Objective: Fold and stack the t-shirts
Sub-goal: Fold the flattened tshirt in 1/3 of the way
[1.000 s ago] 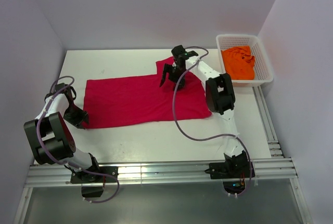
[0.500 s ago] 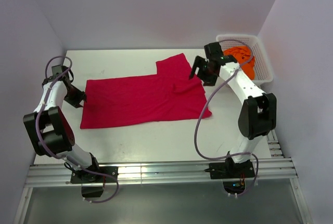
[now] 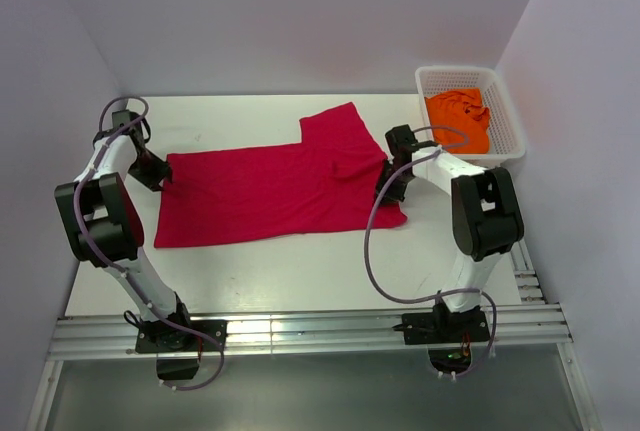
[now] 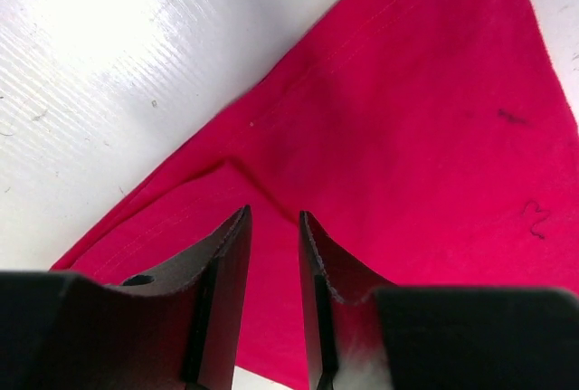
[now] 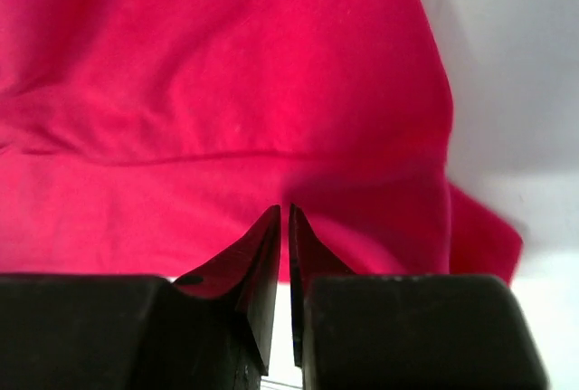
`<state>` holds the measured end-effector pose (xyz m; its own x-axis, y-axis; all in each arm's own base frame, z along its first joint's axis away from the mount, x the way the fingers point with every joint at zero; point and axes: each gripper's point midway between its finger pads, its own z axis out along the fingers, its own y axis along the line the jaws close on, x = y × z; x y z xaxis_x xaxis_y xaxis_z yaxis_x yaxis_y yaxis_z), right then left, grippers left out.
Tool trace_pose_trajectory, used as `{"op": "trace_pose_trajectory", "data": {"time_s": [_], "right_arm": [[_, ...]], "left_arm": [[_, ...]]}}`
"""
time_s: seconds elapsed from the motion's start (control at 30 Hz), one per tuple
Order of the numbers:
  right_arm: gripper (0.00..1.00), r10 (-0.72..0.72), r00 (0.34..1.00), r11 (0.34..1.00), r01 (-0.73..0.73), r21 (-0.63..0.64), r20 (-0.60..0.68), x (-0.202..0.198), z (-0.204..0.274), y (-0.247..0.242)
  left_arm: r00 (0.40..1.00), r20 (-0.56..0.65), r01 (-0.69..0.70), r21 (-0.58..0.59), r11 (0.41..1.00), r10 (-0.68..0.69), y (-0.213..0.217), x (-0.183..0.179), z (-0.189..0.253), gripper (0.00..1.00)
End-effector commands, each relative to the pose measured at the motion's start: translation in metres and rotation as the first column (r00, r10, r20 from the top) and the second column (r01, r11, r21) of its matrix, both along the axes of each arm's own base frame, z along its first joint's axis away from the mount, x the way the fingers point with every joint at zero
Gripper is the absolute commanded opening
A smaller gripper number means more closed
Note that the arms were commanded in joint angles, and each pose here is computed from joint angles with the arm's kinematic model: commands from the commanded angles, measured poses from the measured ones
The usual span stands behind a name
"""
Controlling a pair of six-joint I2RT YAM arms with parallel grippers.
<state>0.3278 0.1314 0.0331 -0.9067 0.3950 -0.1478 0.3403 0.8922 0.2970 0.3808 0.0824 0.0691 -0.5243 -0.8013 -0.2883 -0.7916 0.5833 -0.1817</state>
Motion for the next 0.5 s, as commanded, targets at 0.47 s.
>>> {"op": "trace_pose_trajectory", "data": {"time_s": [0.47], "right_arm": [[0.13,-0.030,0.995,0.990,0.016,-0.140,-0.098,-0.095,-0.032,-0.058]], "left_arm": [[1.000,0.003,0.000,0.060,0.998,0.000,0.004,-0.021,0.003,0.34]]}}
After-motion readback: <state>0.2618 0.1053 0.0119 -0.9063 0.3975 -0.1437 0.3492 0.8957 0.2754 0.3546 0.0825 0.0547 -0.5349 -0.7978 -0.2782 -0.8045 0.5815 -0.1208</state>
